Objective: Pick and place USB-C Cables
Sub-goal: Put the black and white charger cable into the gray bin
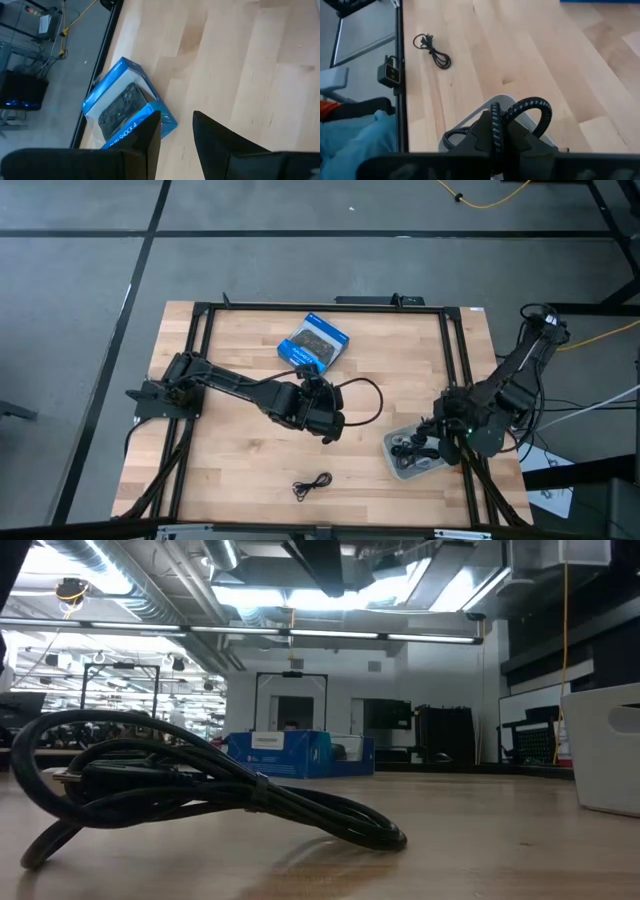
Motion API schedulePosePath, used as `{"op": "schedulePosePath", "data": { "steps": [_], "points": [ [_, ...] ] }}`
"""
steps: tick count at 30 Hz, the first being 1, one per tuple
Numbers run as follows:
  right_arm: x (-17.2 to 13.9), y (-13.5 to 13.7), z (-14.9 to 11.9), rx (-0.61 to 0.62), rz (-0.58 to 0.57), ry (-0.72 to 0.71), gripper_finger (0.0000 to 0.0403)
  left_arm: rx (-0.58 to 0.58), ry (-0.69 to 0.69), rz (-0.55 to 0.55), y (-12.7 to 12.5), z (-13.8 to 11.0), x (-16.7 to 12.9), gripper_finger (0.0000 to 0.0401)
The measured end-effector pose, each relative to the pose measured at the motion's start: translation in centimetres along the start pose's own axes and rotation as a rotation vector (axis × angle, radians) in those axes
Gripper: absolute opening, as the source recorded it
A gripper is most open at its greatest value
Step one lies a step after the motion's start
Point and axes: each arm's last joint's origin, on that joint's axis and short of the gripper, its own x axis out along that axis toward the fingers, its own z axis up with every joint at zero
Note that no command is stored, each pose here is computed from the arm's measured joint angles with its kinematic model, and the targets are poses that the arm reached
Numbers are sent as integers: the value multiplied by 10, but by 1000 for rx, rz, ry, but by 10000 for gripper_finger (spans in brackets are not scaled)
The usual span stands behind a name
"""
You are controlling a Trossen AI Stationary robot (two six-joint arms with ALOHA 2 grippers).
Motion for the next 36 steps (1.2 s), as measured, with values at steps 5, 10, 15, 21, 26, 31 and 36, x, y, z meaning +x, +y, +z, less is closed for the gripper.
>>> {"op": "schedulePosePath", "data": {
  "steps": [5,10,15,21,26,31,36],
  "points": [
    [3,3,-7,20,-45,-26,11,5,0,2,0,0,0,106],
    [6,1,-12,82,-95,8,32,8,1,2,0,0,0,106],
    [11,4,-17,138,-108,98,66,10,1,3,0,0,0,106],
    [17,6,-22,133,-139,160,94,10,-8,31,1,0,0,106],
    [19,8,-26,140,-124,272,112,10,-9,35,1,0,0,106],
    [17,5,-31,197,-141,429,114,10,-11,39,1,0,0,106],
    [13,-7,-34,271,-293,483,114,3,-24,54,1,1,0,106]
  ]
}}
